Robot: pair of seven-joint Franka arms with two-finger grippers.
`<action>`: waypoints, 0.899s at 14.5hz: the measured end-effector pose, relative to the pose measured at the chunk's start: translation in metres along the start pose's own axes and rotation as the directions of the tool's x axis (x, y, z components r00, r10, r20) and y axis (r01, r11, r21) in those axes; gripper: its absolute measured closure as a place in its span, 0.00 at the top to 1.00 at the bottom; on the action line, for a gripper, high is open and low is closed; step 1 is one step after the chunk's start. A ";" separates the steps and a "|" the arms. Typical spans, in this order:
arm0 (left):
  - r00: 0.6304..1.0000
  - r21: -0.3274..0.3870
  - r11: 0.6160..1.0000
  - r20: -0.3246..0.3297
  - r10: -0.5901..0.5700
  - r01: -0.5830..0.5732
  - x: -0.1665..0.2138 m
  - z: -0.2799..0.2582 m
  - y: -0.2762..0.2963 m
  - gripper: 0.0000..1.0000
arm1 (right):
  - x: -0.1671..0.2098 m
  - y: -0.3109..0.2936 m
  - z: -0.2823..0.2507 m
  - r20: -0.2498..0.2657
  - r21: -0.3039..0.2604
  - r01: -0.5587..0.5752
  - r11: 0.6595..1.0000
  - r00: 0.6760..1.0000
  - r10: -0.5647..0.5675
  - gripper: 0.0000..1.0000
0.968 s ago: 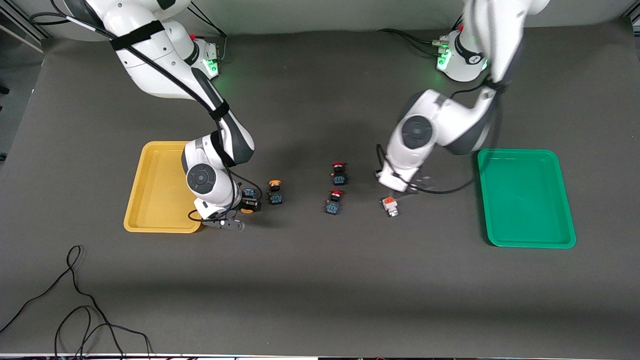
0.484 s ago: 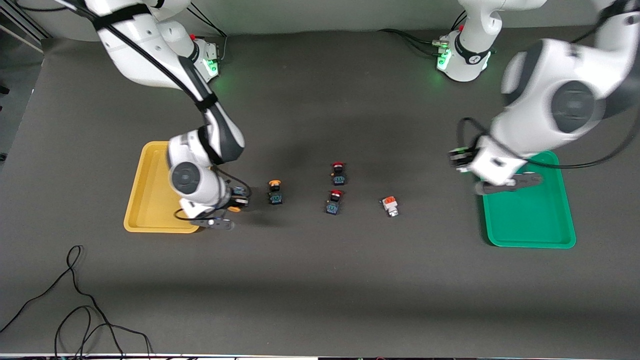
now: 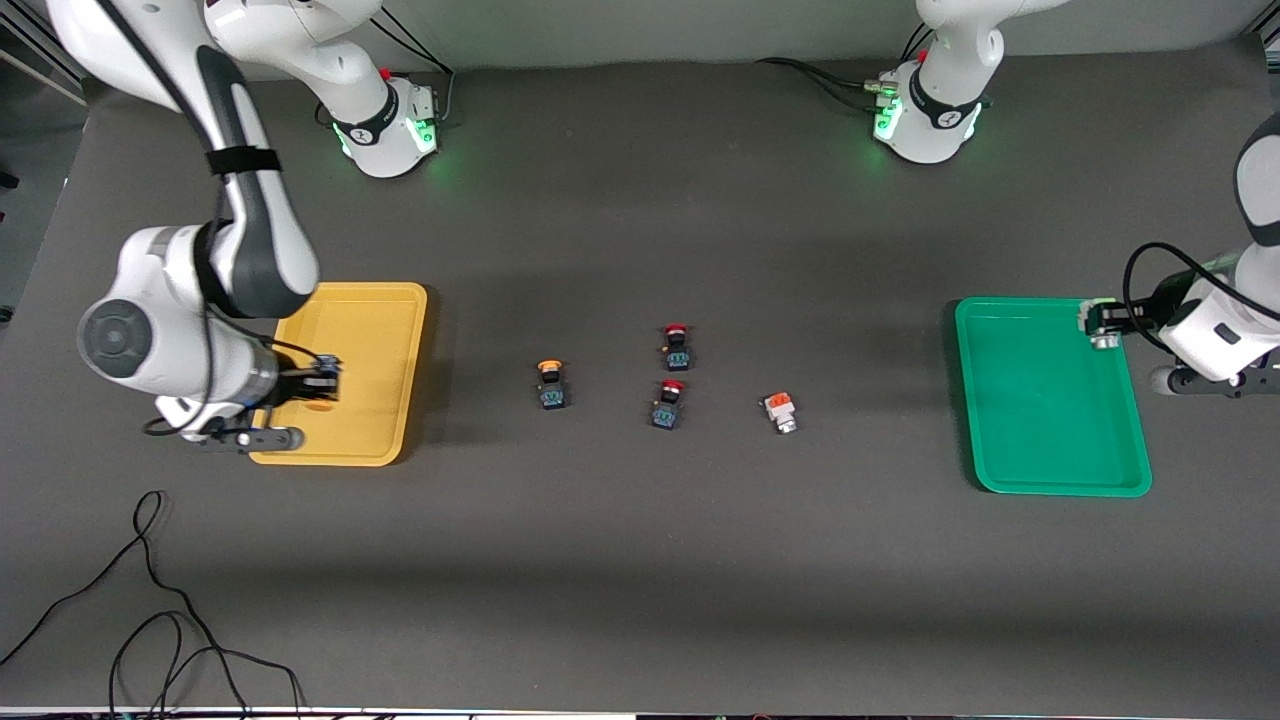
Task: Place green and yellow buttons in trays
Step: 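Lower the green button into the green tray while the right gripper lowers orange into yellow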
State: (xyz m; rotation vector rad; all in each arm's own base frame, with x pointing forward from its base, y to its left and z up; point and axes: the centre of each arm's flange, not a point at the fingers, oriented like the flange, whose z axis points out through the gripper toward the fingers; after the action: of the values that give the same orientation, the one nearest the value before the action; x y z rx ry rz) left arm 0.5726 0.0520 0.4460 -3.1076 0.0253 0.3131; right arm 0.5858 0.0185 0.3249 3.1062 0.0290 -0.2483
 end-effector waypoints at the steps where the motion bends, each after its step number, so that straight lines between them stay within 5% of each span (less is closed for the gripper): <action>1: 1.000 0.015 1.000 -0.017 0.012 -0.011 0.005 0.023 -0.001 0.40 | -0.005 0.007 0.017 -0.008 -0.005 0.007 1.000 1.000 -0.007 0.33; 5: 0.996 0.015 0.999 -0.079 0.046 -0.045 0.019 0.151 0.003 0.40 | -0.030 0.006 0.097 -0.086 -0.021 0.023 1.000 0.996 -0.025 0.33; 10: 0.995 0.012 0.997 -0.070 0.074 -0.073 0.031 0.234 0.001 0.40 | -0.036 -0.009 0.125 -0.088 -0.031 0.039 0.999 0.995 -0.042 0.33; 12: 0.994 0.017 0.997 -0.068 0.080 -0.079 0.032 0.235 0.001 0.44 | -0.036 -0.012 0.124 -0.089 -0.031 0.045 0.999 0.995 -0.047 0.47; 13: 0.994 0.021 0.997 -0.072 0.080 -0.079 0.035 0.230 0.000 0.56 | -0.036 -0.012 0.124 -0.091 -0.031 0.045 0.999 0.995 -0.047 0.56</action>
State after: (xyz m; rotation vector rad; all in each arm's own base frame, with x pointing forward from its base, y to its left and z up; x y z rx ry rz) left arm 0.5613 0.0564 0.2140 -3.1041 0.1522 0.2006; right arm 0.5309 0.0267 0.2083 3.0888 0.1050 -0.1057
